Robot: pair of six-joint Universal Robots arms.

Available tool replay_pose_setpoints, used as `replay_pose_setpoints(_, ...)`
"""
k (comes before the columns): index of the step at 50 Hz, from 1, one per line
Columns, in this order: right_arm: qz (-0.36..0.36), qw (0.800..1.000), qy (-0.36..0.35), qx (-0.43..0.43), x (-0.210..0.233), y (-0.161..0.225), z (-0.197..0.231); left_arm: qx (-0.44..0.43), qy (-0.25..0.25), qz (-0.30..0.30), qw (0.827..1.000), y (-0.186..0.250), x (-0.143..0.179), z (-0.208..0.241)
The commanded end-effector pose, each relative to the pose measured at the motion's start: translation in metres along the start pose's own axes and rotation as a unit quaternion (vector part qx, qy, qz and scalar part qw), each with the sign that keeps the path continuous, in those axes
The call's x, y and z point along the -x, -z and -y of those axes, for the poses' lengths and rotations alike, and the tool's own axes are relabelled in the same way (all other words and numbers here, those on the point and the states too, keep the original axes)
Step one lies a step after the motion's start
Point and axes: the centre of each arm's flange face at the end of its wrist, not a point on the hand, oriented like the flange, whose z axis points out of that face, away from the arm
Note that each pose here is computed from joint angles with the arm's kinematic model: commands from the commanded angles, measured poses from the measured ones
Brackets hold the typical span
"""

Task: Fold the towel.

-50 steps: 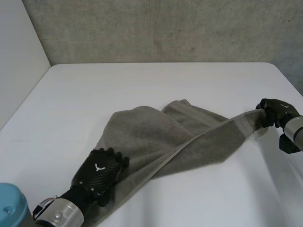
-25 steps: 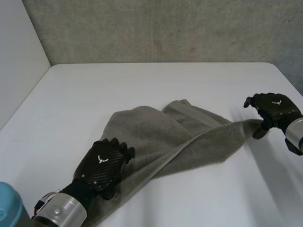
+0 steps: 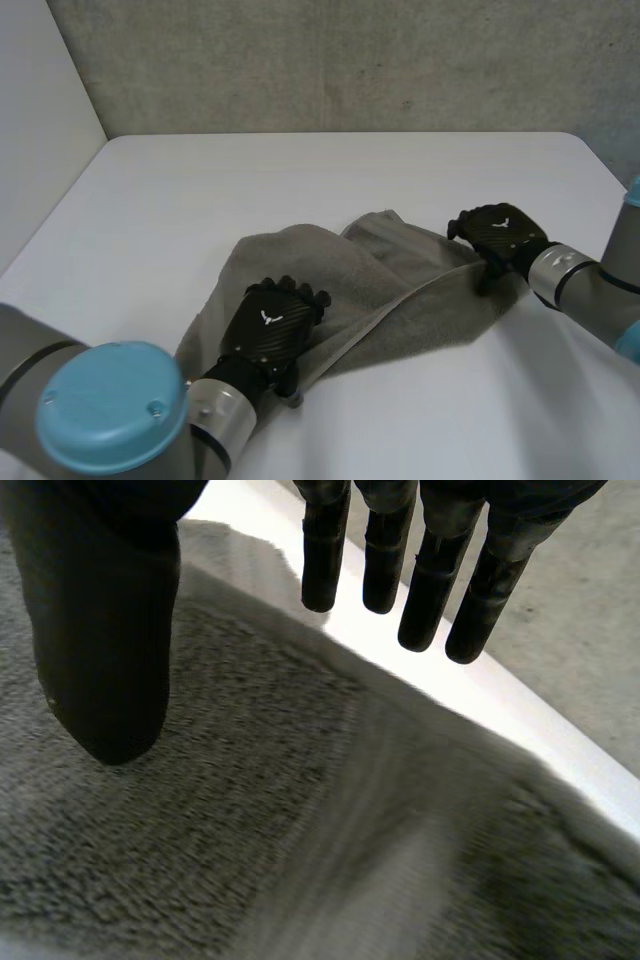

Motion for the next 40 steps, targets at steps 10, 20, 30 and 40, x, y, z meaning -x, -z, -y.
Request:
replay_pose_setpoints(10,0.055,0.998,-0.003,0.019,0.036,0.005,-0.004,0.021,0.052,0.02,0.998,-0.046,-0.031,-0.013)
replay_pose_setpoints(20,0.044,0.999,-0.003,0.019,0.031,0.004,-0.004,0.015,0.044,0.067,0.997,-0.074,-0.036,-0.021)
replay_pose_setpoints(30,0.044,0.999,-0.011,0.02,0.03,0.009,0.001,0.007,0.024,0.117,0.993,-0.08,-0.028,-0.017)
replay_pose_setpoints(40,0.056,0.997,-0.05,0.012,0.033,0.047,0.027,-0.006,0.022,0.189,0.982,-0.061,-0.007,0.003)
